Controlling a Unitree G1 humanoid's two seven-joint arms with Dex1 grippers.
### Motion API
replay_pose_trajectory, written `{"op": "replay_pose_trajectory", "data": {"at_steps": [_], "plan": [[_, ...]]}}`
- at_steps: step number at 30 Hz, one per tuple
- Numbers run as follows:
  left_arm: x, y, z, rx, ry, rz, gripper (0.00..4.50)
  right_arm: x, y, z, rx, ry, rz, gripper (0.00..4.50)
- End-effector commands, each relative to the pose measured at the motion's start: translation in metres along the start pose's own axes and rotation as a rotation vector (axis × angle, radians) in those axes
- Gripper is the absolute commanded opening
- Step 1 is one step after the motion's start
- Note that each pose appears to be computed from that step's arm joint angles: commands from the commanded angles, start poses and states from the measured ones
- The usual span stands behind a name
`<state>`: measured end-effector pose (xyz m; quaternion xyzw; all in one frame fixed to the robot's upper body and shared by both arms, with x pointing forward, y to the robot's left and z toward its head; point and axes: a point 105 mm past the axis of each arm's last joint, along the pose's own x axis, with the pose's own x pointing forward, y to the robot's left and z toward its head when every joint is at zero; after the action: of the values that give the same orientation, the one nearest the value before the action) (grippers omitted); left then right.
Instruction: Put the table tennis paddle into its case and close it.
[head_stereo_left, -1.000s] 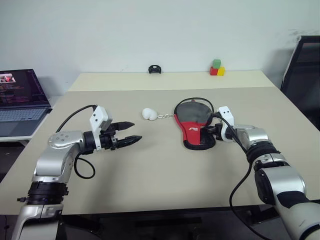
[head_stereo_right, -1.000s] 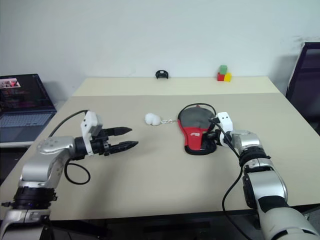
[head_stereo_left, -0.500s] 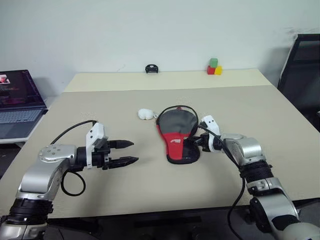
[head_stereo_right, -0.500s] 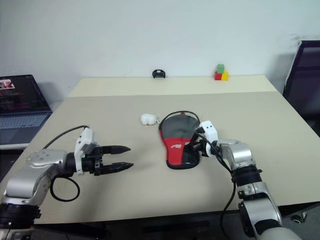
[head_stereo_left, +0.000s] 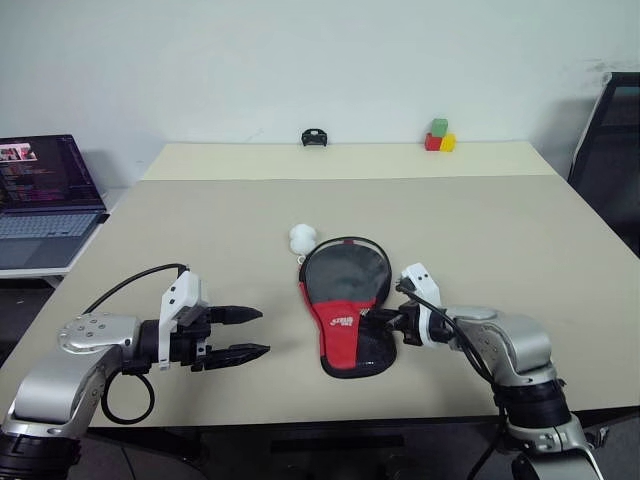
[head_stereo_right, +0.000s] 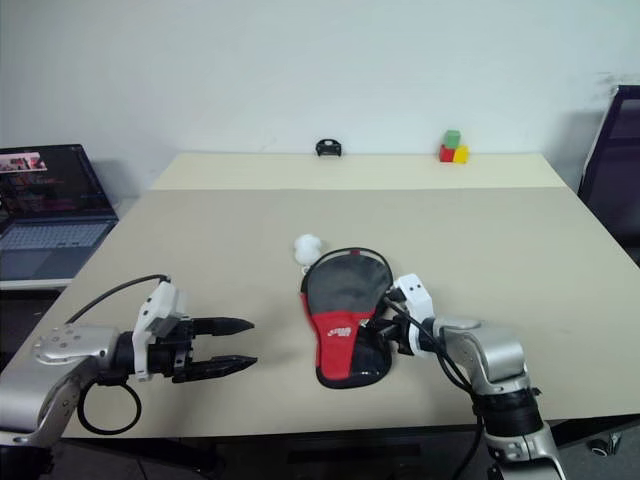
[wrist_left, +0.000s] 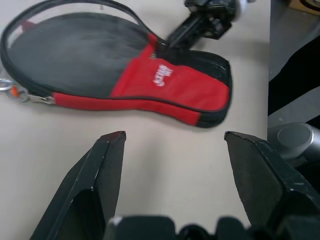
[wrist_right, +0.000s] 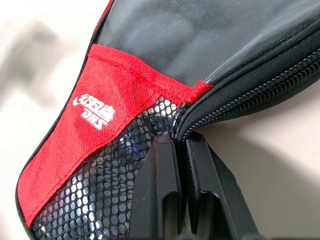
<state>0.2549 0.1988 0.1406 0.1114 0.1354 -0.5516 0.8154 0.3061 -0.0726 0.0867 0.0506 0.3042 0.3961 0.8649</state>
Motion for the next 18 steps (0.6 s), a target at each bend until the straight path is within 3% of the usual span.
{"op": "replay_pose_trajectory", "data": {"at_steps": [1,9,18], "plan": [[-0.003,-0.005,0.012,0.039,-0.013,-0.018,3.45,-0.006,0.014,-0.010,0.058,0.004,0.013,0.01],[-0.002,-0.009,0.012,0.027,-0.001,-0.047,3.45,-0.012,0.025,-0.024,0.205,-0.024,-0.058,0.01],[0.002,-0.010,0.013,0.022,0.007,-0.087,3.45,-0.019,0.034,-0.034,0.242,-0.014,-0.081,0.01]]}}
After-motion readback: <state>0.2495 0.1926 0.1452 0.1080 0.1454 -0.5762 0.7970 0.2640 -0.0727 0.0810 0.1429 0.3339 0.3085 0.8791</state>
